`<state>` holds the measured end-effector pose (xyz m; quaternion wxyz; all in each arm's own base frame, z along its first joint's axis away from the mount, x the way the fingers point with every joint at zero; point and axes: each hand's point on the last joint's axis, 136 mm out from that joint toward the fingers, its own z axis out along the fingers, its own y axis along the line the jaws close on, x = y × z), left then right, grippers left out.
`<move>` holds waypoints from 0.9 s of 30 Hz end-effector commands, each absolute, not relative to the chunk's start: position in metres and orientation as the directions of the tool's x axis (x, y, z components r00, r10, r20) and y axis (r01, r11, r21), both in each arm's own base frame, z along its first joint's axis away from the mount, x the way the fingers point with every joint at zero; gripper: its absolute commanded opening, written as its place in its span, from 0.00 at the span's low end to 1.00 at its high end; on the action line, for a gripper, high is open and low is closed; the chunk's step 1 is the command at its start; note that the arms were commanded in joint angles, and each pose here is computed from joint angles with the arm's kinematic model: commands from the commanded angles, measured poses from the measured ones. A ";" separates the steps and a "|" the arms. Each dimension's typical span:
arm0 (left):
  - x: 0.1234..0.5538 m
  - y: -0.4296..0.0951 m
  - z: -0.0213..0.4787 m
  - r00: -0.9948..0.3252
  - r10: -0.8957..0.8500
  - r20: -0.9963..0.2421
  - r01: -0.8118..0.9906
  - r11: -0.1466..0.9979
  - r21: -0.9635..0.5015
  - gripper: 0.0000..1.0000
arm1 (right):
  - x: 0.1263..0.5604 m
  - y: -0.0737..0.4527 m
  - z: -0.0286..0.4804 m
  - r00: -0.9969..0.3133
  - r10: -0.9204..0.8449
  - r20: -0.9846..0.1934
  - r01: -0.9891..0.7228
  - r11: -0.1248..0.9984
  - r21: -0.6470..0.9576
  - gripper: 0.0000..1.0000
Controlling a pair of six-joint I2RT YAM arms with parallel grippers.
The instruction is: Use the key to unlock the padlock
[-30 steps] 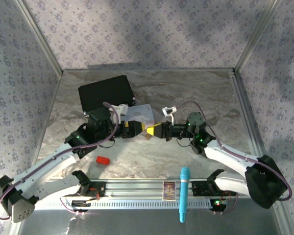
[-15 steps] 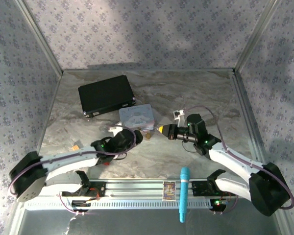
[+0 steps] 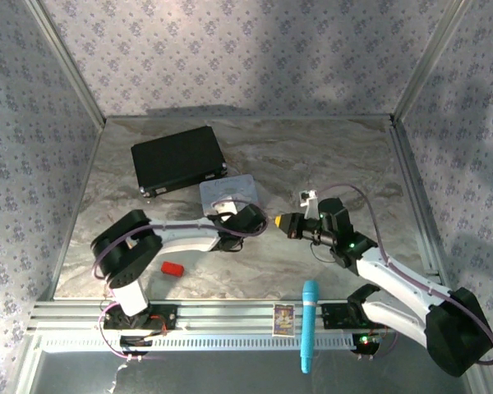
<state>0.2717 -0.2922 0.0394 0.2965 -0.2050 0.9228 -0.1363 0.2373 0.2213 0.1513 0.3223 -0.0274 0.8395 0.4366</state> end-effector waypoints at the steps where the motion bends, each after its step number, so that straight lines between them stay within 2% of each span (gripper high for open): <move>1: 0.275 -0.274 0.034 -0.719 -0.443 -0.536 -0.356 0.896 -0.264 0.75 | 0.236 0.214 0.144 -0.792 0.249 -0.557 -0.299 0.637 0.710 0.00; 5: 0.269 -0.263 0.024 -0.725 -0.435 -0.535 -0.369 0.900 -0.231 0.64 | 0.237 0.214 0.143 -0.794 0.249 -0.555 -0.298 0.636 0.712 0.00; 8: 0.265 -0.259 0.028 -0.730 -0.422 -0.537 -0.349 0.906 -0.238 0.62 | 0.238 0.214 0.141 -0.794 0.249 -0.554 -0.296 0.638 0.711 0.00; 14: 0.259 -0.267 0.033 -0.742 -0.418 -0.524 -0.248 0.897 -0.365 0.53 | 0.241 0.217 0.136 -0.802 0.244 -0.545 -0.292 0.636 0.715 0.00; 18: 0.260 -0.277 0.036 -0.740 -0.416 -0.528 -0.161 0.873 -0.461 0.54 | 0.243 0.220 0.136 -0.806 0.245 -0.538 -0.291 0.628 0.722 0.00; 27: 0.266 -0.301 0.052 -0.758 -0.369 -0.538 0.011 0.818 -0.575 0.54 | 0.243 0.217 0.133 -0.807 0.243 -0.538 -0.284 0.639 0.715 0.00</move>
